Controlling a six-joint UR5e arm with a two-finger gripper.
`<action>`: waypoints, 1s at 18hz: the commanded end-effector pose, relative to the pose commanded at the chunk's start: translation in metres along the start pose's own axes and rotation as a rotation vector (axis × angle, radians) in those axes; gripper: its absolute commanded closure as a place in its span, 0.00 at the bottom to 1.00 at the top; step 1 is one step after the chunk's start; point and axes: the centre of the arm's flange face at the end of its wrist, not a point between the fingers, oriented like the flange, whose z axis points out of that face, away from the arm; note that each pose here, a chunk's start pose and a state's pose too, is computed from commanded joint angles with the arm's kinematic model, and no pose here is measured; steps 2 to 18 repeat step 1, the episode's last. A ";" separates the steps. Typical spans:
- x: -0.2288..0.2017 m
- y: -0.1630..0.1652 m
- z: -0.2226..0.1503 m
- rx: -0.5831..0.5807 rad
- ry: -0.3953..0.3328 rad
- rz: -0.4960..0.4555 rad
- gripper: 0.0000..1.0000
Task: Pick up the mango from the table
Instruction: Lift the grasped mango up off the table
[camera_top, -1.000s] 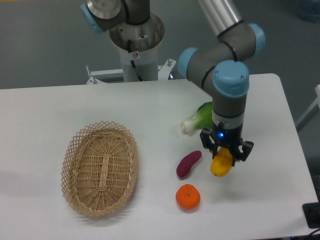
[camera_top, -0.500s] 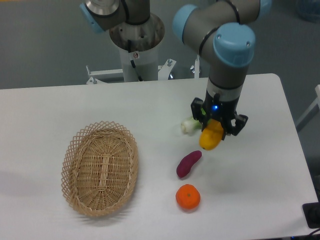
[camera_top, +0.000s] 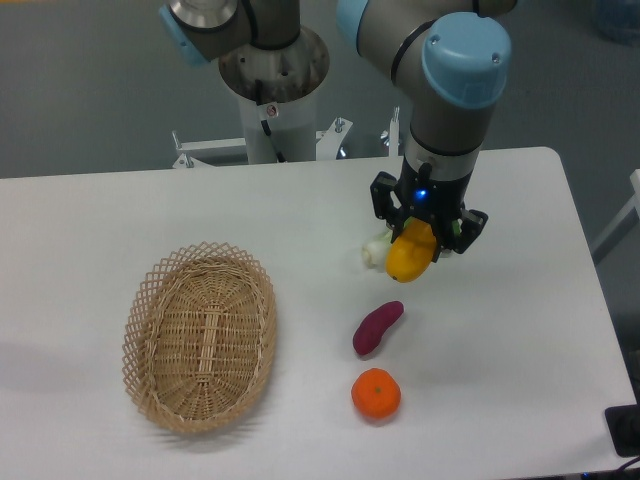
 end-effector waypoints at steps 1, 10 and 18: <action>0.000 0.000 0.001 0.000 0.000 0.000 0.50; 0.000 0.000 0.001 0.000 0.000 0.000 0.50; 0.000 0.000 0.001 0.000 0.000 0.000 0.50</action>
